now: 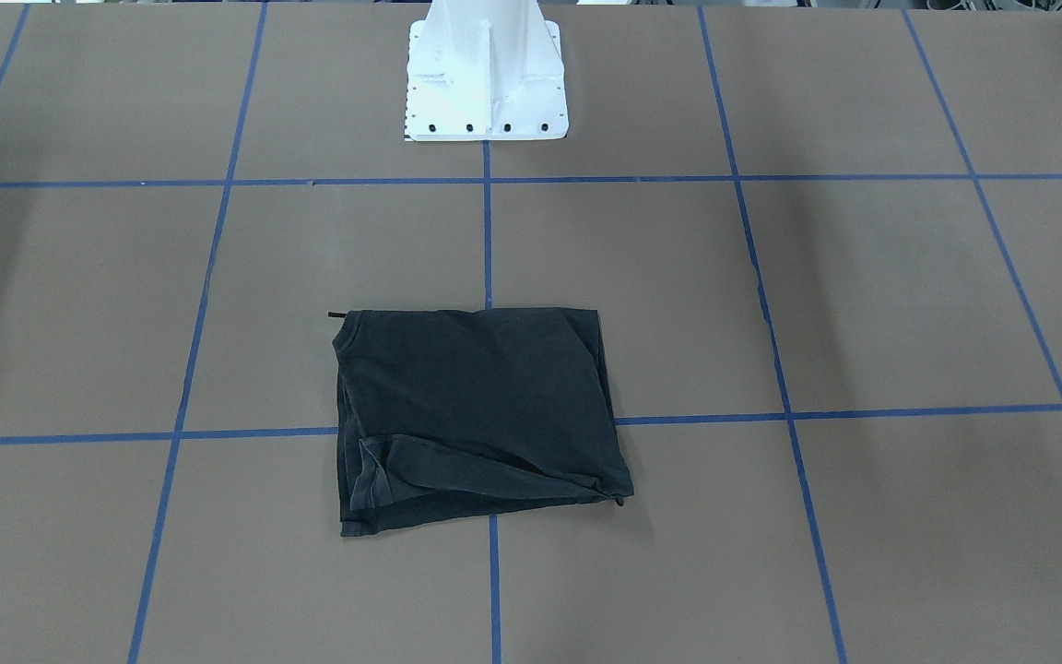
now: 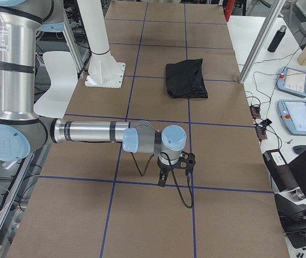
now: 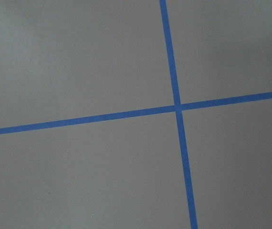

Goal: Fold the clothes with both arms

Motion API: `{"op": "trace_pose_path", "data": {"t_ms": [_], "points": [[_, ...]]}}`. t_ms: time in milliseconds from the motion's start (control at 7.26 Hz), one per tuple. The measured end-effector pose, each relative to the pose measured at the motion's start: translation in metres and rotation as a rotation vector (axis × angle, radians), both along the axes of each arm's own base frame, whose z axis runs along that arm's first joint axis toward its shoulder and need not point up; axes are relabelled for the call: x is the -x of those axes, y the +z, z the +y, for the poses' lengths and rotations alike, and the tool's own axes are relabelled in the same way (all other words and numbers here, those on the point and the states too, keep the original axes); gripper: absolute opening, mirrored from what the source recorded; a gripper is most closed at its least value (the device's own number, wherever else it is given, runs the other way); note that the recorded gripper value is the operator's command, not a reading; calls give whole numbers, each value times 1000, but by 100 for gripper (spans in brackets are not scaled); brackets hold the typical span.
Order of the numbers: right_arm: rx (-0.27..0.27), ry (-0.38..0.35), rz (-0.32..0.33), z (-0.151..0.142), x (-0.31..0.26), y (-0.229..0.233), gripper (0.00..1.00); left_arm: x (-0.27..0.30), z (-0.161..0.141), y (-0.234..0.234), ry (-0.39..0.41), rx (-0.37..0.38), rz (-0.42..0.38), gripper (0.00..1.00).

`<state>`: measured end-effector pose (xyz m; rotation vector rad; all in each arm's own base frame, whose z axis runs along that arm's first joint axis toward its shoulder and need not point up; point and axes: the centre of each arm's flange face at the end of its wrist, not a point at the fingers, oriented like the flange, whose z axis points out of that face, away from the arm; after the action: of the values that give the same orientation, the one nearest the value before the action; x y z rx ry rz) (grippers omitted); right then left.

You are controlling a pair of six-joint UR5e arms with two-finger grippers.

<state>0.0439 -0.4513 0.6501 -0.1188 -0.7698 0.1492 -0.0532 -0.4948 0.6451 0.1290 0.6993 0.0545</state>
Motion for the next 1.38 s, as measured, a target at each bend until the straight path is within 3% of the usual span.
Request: {"op": "trace_pose_path", "data": {"t_ms": [964, 1377], "points": [[-20, 1, 40, -10, -3, -5, 100, -1, -1, 1, -6, 6, 1, 100], [-15, 0, 45, -34, -2, -1, 100, -1, -1, 1, -5, 6, 1, 100]]}}
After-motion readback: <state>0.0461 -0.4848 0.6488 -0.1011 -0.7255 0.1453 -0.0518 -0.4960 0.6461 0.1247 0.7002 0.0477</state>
